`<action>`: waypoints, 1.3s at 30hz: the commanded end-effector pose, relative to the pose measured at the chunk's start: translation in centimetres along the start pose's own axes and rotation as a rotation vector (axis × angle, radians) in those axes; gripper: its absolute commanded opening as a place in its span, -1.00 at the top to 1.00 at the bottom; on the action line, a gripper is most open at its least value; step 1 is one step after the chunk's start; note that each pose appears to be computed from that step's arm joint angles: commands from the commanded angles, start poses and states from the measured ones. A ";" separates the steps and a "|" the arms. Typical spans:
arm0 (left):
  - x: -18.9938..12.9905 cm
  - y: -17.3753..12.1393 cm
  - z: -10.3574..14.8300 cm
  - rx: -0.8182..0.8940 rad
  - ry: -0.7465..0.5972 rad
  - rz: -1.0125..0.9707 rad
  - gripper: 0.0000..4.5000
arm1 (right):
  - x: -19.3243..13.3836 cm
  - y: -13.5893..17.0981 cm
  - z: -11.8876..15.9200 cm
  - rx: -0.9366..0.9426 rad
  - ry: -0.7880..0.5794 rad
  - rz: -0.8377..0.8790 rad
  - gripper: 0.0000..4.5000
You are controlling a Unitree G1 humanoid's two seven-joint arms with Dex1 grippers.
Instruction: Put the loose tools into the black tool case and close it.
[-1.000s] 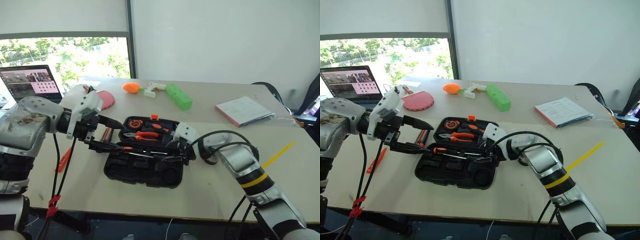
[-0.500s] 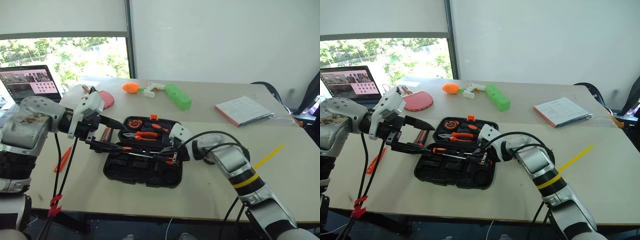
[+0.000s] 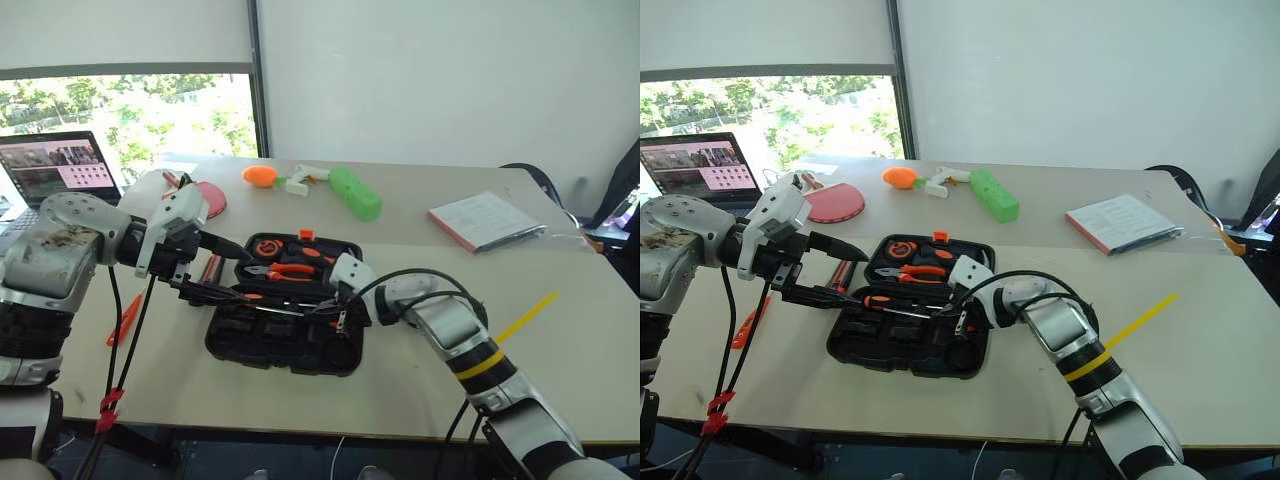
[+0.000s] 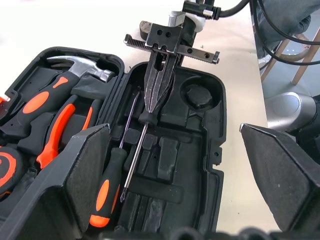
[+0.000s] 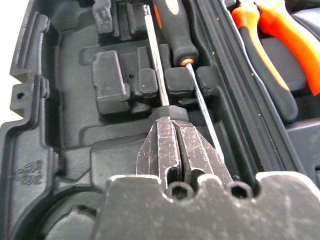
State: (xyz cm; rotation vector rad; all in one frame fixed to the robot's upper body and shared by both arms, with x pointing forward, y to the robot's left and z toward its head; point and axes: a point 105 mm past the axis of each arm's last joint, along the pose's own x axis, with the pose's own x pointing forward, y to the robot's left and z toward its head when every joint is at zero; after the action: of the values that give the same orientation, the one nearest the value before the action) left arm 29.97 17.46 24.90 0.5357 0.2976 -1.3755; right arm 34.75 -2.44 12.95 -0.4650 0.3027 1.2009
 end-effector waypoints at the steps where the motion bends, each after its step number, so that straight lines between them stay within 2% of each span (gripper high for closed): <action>1: -0.4 0.1 0.9 0.052 -0.004 0.016 -1.00 | 1.1 0.3 -2.1 0.013 0.066 -0.003 0.98; 5: -0.2 0.0 0.5 0.047 0.005 0.010 -1.00 | 1.6 0.6 -2.9 0.011 0.095 0.005 0.98; 8: -0.2 -0.1 0.3 0.044 0.010 0.010 -1.00 | 1.4 0.9 -2.2 0.003 0.063 0.017 0.98; 13: -0.8 0.0 -0.6 0.002 0.011 0.065 -1.00 | -1.2 0.8 3.0 -0.011 -0.153 0.020 0.98; 16: -1.5 0.0 -1.8 -0.054 0.010 0.157 -1.00 | -4.4 0.7 6.4 -0.008 -0.299 0.008 0.98; 18: -2.4 -0.1 -3.2 -0.117 0.023 0.258 -1.00 | -6.8 0.7 7.7 -0.014 -0.352 0.001 0.98; 19: -3.0 -0.3 -4.2 -0.166 0.036 0.320 -1.00 | -8.2 0.9 8.2 -0.026 -0.369 0.007 0.73; 23: -4.8 -1.5 -6.4 -0.293 0.062 0.463 -1.00 | -10.8 2.0 8.6 -0.063 -0.381 0.044 0.23; 24: -5.4 -2.0 -7.1 -0.324 0.070 0.497 -1.00 | -11.3 2.4 8.6 -0.080 -0.377 0.059 0.02; 28: -11.5 -5.4 -12.0 -0.542 0.195 0.799 -1.00 | -13.5 4.2 8.3 -0.159 -0.353 0.166 -0.54; 31: -13.9 -7.3 -13.6 -0.601 0.252 0.896 -1.00 | -13.9 4.4 8.3 -0.160 -0.349 0.184 -0.98; 35: -16.3 -8.9 -16.0 -0.640 0.352 0.983 -1.00 | -14.2 4.1 8.7 -0.159 -0.366 0.188 -0.98; 39: -16.2 -6.6 -15.8 -0.656 0.355 1.026 -1.00 | -13.8 4.3 8.8 -0.166 -0.377 0.189 -0.98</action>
State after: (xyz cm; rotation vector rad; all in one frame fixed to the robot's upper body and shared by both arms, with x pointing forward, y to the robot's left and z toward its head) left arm 21.45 38.66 17.27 0.2490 0.6322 -0.1741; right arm 26.41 -8.40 25.10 -0.3289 -0.0148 1.4605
